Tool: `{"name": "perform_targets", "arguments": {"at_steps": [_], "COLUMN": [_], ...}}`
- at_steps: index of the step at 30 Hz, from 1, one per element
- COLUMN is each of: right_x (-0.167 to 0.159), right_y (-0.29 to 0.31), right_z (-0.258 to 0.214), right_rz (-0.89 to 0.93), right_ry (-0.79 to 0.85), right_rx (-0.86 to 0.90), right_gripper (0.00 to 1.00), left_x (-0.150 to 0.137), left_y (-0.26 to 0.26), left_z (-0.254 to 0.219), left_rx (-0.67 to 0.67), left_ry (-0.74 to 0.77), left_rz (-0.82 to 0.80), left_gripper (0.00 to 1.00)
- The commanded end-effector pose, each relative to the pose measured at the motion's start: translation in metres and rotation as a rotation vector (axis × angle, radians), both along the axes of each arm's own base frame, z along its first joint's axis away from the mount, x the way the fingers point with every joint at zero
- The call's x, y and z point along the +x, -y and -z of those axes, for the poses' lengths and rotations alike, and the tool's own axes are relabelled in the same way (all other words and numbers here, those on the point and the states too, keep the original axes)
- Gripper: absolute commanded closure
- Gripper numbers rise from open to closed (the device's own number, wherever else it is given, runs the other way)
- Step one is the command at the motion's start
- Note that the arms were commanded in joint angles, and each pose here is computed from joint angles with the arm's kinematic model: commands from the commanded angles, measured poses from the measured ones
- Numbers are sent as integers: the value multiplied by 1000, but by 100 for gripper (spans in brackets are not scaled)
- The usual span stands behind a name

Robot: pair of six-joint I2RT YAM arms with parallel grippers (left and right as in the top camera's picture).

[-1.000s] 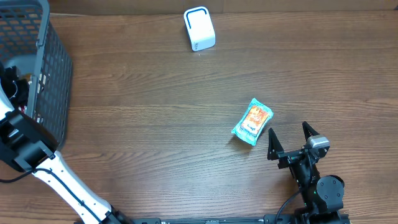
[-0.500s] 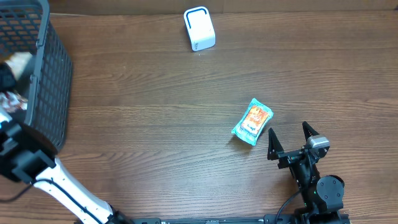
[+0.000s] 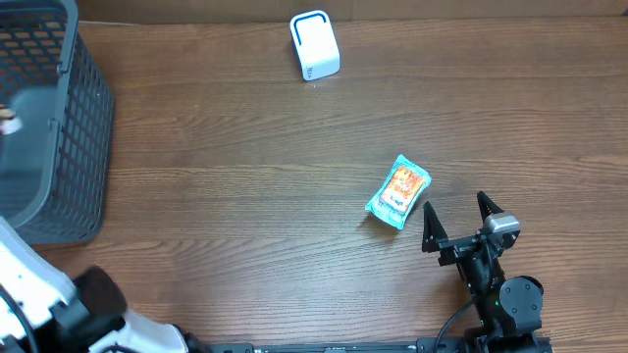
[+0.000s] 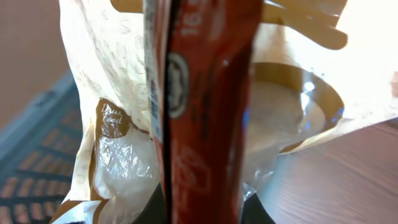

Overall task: Scan the item barcode
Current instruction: 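Grasp the white-and-red snack bag and lift it out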

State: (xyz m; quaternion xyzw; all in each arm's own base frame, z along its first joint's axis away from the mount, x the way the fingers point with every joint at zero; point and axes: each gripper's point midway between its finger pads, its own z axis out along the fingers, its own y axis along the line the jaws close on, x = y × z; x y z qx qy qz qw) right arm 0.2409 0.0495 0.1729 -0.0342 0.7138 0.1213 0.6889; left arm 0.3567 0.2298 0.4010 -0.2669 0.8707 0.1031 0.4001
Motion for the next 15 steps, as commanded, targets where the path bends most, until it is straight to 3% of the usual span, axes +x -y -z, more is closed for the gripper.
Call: {"name": "perform_targets", "arguments": {"at_steps": [1,6,15], "right_x": [1,1,1], "right_y": [2,2,2], "right_z": [3,3,3], "right_rz": [9,9,9], "right_ry": [1,1,1], "right_rx": [-3,-3,-3], "right_gripper": [0,0,0], "left_x": [-3,0,-7], "left_y": [65,146,217], "left_z": [-29,-24,38], "left_rx": [-35,-65,-184], "left_ry": [78,22,-249], "left_rz": [97,277,315], "left_gripper": [96,96,96]}}
